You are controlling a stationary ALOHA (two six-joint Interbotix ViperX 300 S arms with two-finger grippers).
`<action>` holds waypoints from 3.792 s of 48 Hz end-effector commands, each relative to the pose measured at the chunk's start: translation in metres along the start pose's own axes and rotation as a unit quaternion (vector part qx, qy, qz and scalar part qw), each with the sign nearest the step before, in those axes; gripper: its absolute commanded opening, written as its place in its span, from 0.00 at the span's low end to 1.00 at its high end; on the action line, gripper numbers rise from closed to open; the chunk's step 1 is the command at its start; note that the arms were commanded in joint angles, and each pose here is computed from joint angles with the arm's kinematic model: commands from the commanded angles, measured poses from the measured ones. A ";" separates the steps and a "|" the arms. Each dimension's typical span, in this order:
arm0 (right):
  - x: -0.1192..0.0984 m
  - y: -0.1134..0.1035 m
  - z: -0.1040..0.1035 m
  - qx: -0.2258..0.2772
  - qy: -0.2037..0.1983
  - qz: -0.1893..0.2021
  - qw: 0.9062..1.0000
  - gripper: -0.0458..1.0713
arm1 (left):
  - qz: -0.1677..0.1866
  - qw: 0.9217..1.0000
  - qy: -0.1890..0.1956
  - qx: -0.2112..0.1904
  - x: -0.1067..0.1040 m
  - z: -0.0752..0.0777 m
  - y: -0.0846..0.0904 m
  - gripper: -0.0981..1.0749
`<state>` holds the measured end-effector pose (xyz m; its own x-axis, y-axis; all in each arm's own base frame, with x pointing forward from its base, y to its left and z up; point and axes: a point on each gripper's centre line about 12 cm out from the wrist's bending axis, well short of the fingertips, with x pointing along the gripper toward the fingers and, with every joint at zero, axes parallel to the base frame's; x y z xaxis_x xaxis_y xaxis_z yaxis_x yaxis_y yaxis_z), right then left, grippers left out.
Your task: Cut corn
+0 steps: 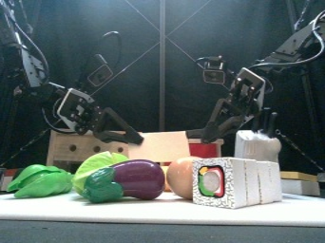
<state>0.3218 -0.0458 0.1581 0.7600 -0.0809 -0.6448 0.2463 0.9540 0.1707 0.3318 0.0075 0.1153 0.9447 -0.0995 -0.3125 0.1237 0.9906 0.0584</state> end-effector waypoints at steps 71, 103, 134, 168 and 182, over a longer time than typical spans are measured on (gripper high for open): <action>0.003 -0.004 -0.013 0.012 0.025 -0.028 0.999 0.35 | -0.021 1.000 0.007 -0.003 0.001 -0.004 -0.019 0.44; 0.012 -0.005 -0.021 0.014 0.046 -0.035 0.998 0.35 | 0.007 0.998 0.056 -0.015 0.009 -0.020 -0.005 0.44; 0.020 0.001 -0.026 0.019 0.059 -0.031 0.998 0.35 | 0.013 0.997 0.074 -0.024 0.011 -0.030 -0.002 0.44; 0.027 0.003 -0.029 0.016 0.068 -0.031 0.997 0.35 | 0.012 0.994 0.105 -0.026 0.013 -0.038 -0.004 0.44; 0.027 0.007 -0.030 0.016 0.070 -0.030 0.997 0.35 | 0.006 0.994 0.104 -0.022 0.013 -0.037 -0.008 0.44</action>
<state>0.3283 -0.0290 0.1179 0.6583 -0.0729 -0.7492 0.2823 0.9466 0.1559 0.3373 0.0080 0.0785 0.8753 -0.0537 -0.4805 0.0734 0.9971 0.0223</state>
